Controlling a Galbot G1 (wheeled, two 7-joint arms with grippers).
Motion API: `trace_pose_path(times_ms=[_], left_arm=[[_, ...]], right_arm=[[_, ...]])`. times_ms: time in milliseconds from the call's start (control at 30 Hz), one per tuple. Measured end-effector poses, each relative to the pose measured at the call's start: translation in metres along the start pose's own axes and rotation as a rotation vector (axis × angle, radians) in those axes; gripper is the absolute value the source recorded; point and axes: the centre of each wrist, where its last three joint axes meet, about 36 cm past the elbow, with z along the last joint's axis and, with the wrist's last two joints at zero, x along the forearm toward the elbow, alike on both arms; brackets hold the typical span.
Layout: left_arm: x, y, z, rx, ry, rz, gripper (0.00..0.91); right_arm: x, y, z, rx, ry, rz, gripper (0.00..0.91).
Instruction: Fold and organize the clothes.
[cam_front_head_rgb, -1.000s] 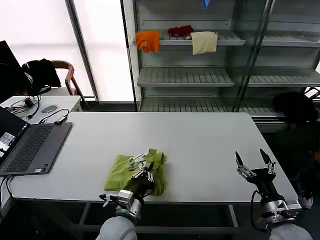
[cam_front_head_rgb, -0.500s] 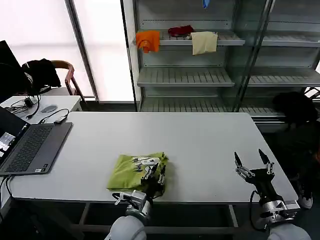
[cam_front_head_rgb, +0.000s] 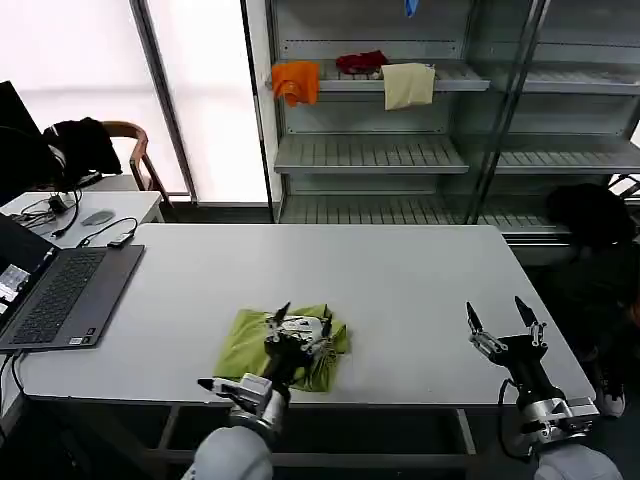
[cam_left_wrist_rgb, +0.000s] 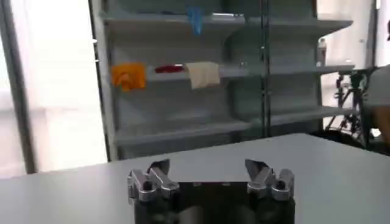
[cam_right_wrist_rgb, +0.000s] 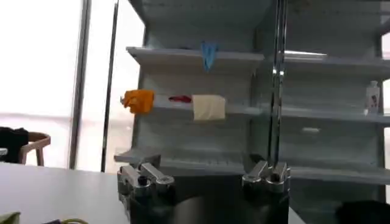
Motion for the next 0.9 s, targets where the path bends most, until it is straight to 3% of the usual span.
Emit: trace_pose_path(times_ms=[333,900], left_arm=[[0.020,0.084,0.021,0.077,0.160,-0.131,0.907],[0.011,0.121,0.032,0.276,0.255,-0.113,0.907]], right_arm=[[-0.002,-0.001,0.002,-0.002,0.000,0.000,0.907],[0.000,0.002,0.004,0.001,0.008,-0.004,0.907]])
